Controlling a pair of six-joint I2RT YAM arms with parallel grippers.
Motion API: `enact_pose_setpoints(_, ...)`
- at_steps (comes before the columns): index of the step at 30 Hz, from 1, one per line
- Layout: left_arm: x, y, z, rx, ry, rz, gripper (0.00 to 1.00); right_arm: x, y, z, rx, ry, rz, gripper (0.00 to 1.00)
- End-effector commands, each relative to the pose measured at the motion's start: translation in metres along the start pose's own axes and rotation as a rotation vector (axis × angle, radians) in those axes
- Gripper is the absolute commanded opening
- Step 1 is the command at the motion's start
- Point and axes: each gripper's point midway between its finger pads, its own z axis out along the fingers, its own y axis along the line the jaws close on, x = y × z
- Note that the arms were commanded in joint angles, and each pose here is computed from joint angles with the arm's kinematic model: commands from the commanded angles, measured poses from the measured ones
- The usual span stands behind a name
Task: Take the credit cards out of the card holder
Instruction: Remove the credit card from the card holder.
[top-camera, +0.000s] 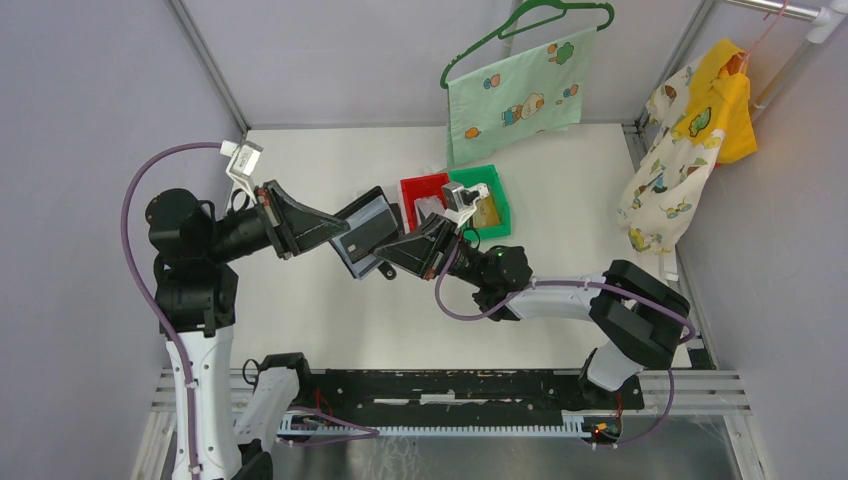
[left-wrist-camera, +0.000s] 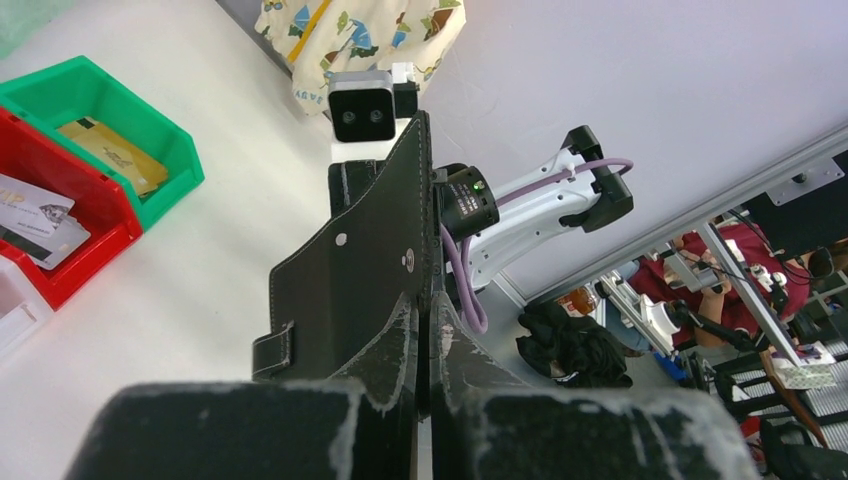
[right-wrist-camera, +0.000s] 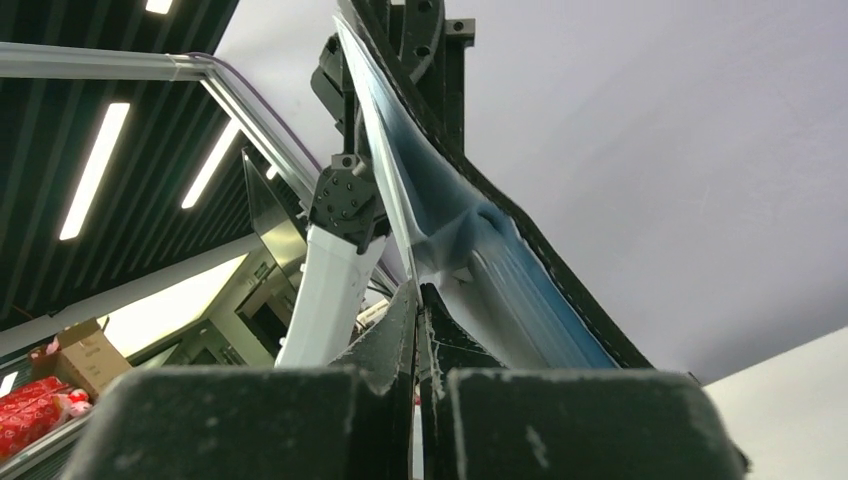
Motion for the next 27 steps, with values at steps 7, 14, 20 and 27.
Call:
enact_pose_setpoints(7, -0.008, -0.019, -0.002, 0.033, -0.01, 0.035, 0.15, -0.031, 0.056, 0.016, -0.217, -0.103, -0.071, 0.0)
enact_pose_setpoints(14, -0.01, -0.022, -0.003, 0.035, -0.014, 0.052, 0.09, -0.028, 0.05, 0.016, -0.189, -0.09, -0.076, 0.0)
enact_pose_setpoints(20, -0.015, -0.021, -0.003, 0.017, -0.02, 0.068, 0.02, -0.026, 0.048, 0.011, -0.182, -0.092, -0.069, 0.04)
enact_pose_setpoints(27, -0.018, -0.02, -0.001, 0.015, -0.02, 0.04, 0.02, -0.032, 0.059, 0.013, -0.236, -0.122, -0.044, 0.32)
